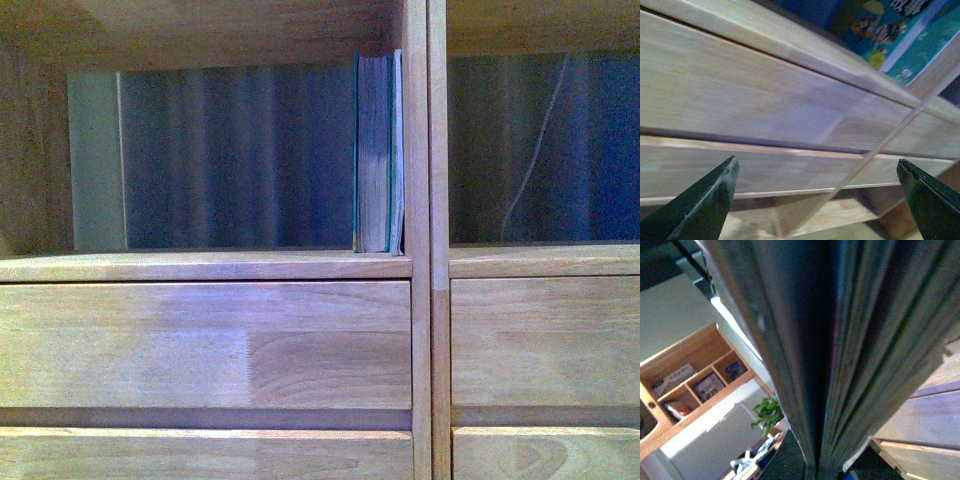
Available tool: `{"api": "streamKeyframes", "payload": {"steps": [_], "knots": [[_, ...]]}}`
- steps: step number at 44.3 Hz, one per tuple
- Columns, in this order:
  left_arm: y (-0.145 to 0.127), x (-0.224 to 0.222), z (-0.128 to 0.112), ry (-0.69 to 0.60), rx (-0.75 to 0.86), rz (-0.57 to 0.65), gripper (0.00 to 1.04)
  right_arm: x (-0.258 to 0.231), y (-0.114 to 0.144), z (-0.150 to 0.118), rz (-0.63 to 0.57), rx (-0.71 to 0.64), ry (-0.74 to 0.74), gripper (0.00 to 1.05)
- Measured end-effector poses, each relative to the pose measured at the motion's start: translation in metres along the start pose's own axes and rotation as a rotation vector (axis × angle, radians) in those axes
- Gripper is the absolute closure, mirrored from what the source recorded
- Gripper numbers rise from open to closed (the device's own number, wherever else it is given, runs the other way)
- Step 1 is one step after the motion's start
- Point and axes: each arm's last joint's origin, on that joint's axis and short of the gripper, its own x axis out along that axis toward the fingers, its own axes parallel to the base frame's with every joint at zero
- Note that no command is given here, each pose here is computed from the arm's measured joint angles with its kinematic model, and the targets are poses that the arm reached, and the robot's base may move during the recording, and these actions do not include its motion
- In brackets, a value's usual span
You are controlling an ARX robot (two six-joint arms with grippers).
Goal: Organize books on shelf
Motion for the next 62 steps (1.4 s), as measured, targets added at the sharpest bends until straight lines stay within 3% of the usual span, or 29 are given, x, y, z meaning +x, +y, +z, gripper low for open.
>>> {"api": "streamKeyframes", "payload": {"steps": [5, 15, 30, 43, 56, 62], "knots": [[-0.014, 0.042, 0.025, 0.024, -0.121, -0.167, 0.07, 0.018, -0.008, -0.011, 0.001, -0.008, 0.043, 0.97], [-0.053, 0.100, 0.052, 0.039, -0.273, -0.330, 0.07, 0.050, -0.034, -0.014, -0.062, -0.003, -0.007, 0.97], [-0.111, 0.161, 0.054, 0.055, -0.402, -0.513, 0.07, 0.083, -0.056, -0.038, -0.101, 0.056, 0.026, 0.97], [-0.141, 0.180, 0.033, 0.097, -0.442, -0.593, 0.07, 0.096, -0.043, -0.064, -0.030, 0.130, 0.085, 0.97], [-0.153, 0.152, 0.020, 0.107, -0.373, -0.692, 0.08, 0.101, -0.039, -0.074, 0.036, 0.255, 0.114, 0.97], [-0.153, 0.140, 0.025, 0.095, -0.352, -0.701, 0.25, 0.102, -0.036, -0.076, 0.069, 0.280, 0.140, 0.97]]}}
